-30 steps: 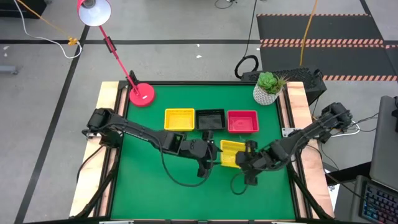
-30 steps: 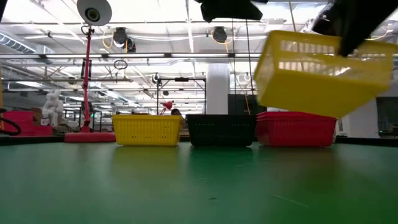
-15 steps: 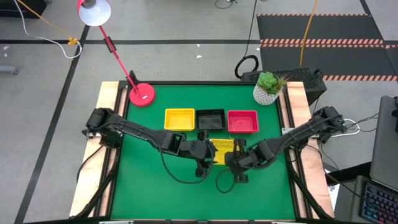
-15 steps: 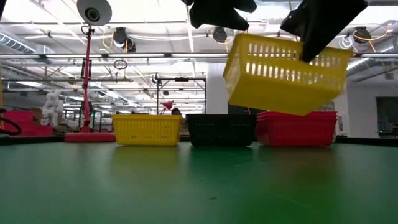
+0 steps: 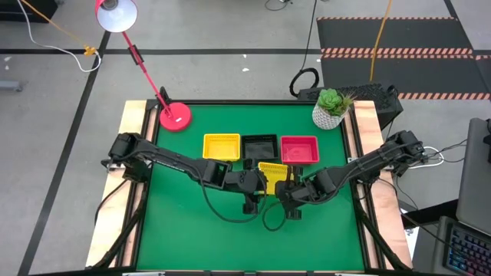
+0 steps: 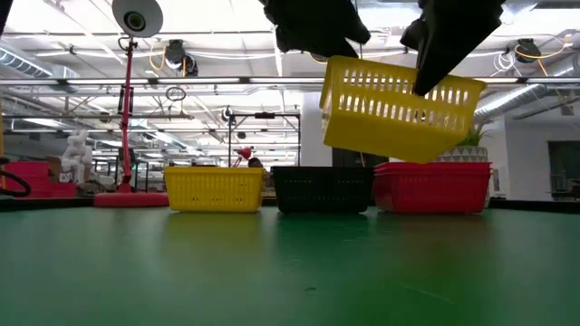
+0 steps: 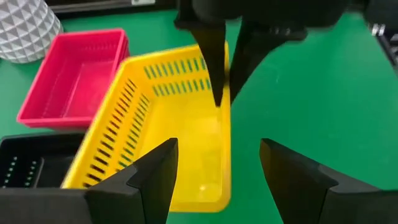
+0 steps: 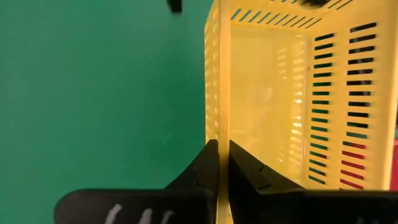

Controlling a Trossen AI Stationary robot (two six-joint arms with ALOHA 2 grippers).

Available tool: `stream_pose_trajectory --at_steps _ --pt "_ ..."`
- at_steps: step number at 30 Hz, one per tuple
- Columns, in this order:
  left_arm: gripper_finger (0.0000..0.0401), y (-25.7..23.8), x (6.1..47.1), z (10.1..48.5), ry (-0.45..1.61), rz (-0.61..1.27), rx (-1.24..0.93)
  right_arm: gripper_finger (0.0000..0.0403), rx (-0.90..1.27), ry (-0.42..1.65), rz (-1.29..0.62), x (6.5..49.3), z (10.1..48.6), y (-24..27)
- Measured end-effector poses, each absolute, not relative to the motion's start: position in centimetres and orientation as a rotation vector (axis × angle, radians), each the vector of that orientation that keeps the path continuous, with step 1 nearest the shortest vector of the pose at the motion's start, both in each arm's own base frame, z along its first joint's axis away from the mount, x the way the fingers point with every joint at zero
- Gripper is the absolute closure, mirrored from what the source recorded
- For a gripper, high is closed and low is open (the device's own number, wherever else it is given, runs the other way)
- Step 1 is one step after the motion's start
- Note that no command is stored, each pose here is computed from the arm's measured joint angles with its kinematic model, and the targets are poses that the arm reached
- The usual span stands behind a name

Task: Stack baskets by color
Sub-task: Stack the bottom yellow bin on top of the top yellow bin

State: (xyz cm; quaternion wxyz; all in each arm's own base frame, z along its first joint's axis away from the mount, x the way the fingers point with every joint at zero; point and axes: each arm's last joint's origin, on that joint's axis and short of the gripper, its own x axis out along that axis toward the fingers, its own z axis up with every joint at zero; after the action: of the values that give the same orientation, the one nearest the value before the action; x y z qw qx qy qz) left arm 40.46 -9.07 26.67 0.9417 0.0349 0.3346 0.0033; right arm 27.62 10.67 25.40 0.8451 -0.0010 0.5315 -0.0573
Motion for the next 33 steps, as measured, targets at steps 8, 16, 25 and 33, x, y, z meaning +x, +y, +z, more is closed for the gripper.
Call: stream_pose_trajectory --at_steps 8,16,25,33 --pt "0.0172 -9.1 41.3 25.2 0.694 -0.008 0.123 0.0395 -0.002 1.113 -0.129 27.7 25.4 10.5" --pt "0.0195 -7.9 41.9 24.3 0.723 0.010 0.142 0.0394 -0.011 1.099 -0.119 27.9 25.5 10.5" --pt "0.0298 -8.1 41.9 24.3 0.725 -0.050 0.127 0.0394 -0.016 1.098 -0.117 27.9 25.5 10.5" --pt "0.0372 -8.1 41.8 24.2 0.727 -0.069 0.159 0.0394 -0.056 1.098 -0.099 27.9 25.5 10.5"
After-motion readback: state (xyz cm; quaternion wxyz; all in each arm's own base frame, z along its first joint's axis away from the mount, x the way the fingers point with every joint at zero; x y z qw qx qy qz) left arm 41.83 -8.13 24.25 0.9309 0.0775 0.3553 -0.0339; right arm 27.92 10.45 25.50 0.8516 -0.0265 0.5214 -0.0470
